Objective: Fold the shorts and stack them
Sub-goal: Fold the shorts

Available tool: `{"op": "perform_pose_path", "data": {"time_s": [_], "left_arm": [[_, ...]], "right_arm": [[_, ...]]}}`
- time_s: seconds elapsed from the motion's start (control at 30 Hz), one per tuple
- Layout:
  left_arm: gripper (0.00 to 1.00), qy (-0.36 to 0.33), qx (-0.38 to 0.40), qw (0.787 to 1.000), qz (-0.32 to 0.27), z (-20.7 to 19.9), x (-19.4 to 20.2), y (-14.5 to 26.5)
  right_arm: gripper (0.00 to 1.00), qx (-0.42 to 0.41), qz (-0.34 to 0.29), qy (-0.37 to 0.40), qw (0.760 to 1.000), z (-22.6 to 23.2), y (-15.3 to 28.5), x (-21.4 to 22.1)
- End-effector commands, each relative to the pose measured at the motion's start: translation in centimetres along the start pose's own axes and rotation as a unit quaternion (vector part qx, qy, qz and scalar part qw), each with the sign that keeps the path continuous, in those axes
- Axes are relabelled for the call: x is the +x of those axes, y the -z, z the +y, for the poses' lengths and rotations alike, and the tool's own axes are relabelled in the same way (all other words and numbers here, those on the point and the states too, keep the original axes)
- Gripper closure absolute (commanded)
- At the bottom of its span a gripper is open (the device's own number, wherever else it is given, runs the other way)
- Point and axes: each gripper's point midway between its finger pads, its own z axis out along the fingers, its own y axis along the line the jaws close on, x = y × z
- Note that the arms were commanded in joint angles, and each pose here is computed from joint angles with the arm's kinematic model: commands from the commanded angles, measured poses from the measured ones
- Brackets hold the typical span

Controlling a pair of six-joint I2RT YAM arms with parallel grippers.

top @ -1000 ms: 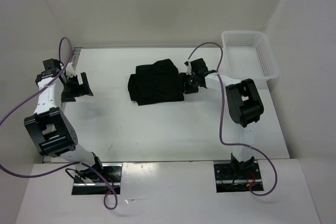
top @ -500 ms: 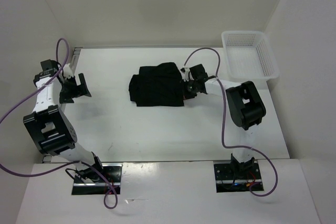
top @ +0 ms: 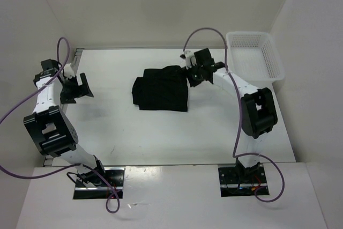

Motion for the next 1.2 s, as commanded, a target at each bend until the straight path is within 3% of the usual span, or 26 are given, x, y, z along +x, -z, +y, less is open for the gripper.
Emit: {"op": "perform_pose_path", "data": {"time_s": [0.0,0.2,0.47,1.17], "left_arm": [[0.00,-0.018,0.015,0.998,-0.058,-1.2,-2.9,3.0],[0.00,-0.018,0.021,0.998,-0.057,-1.3,-3.6,2.6],[0.00,-0.019,0.046,0.997,-0.057,-1.9,-4.5,2.1],[0.00,-0.026,0.039,0.996,-0.078,-2.4,-2.5,4.1]], "right_arm": [[0.01,0.084,-0.092,0.135,0.983,-0.5,8.4,-9.3],[0.00,0.222,-0.149,0.098,0.959,-3.0,17.1,-12.0],[0.00,0.359,-0.136,0.064,0.921,-8.1,21.5,-6.8],[0.00,0.349,-0.152,0.059,0.923,-7.0,21.7,-2.4]]}}
